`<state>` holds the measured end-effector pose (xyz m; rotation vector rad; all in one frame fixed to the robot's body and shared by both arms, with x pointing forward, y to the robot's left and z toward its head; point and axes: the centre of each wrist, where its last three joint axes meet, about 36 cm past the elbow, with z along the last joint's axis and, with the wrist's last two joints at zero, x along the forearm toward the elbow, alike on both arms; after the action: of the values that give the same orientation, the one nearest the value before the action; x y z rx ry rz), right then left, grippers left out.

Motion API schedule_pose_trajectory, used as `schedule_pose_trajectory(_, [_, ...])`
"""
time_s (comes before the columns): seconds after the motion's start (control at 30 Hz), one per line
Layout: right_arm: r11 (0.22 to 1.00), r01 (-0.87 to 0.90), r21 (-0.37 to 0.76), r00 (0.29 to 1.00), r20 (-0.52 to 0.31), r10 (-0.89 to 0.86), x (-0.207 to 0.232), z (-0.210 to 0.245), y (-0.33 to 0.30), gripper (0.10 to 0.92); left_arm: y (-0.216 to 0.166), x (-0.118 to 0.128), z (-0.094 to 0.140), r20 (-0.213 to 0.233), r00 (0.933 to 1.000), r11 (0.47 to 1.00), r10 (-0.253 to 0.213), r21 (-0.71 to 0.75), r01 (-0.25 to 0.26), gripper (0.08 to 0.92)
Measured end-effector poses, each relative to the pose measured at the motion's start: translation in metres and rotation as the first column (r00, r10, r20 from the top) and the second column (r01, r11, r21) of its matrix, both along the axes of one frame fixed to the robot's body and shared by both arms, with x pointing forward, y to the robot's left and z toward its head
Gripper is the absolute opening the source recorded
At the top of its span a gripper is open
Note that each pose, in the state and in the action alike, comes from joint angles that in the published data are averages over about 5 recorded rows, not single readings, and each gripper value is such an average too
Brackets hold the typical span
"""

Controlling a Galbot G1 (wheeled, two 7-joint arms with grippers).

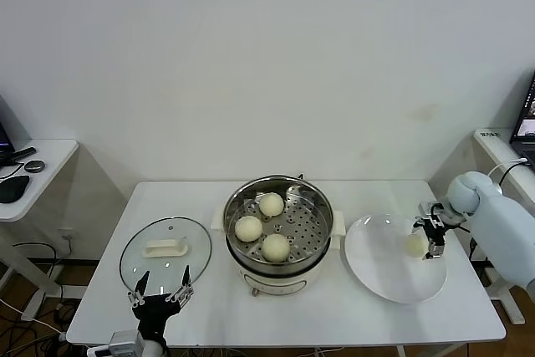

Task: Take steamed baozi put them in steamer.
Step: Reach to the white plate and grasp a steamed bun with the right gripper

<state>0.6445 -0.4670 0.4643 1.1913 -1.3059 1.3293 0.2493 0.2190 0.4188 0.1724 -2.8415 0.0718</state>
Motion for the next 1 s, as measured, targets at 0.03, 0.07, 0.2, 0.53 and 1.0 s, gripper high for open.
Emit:
schedule_pose_trajectory(0.03, [1.0,-0.001,-0.001,1.0,0.003,0.001,0.001,-0.001,0.0,0.823,0.0,0.0,0.0,-0.001,1.0,1.0,0.0,0.0,0.0,0.823])
schedule_pose_trajectory(0.07, [1.0,-0.002,-0.003,1.0,0.007,0.002,0.001,-0.001,0.001,0.823,0.0,0.0,-0.001,-0.002,1.0,1.0,0.001,0.001,-0.001,0.823])
schedule_pose_trajectory(0.2, [1.0,-0.001,-0.008,1.0,0.015,0.001,0.002,-0.004,0.0,0.823,-0.001,-0.001,-0.003,-0.004,1.0,1.0,0.001,0.009,-0.001,0.823])
schedule_pose_trajectory(0.53, [1.0,0.001,-0.012,1.0,0.016,0.0,0.003,-0.012,0.003,0.822,-0.001,0.0,-0.004,-0.001,1.0,1.0,0.0,0.015,0.0,0.823])
schedule_pose_trajectory(1.0, [1.0,0.02,-0.008,0.999,0.026,-0.02,0.002,-0.002,-0.003,0.527,-0.001,0.002,-0.005,0.0,1.0,1.0,-0.001,0.022,0.001,0.823])
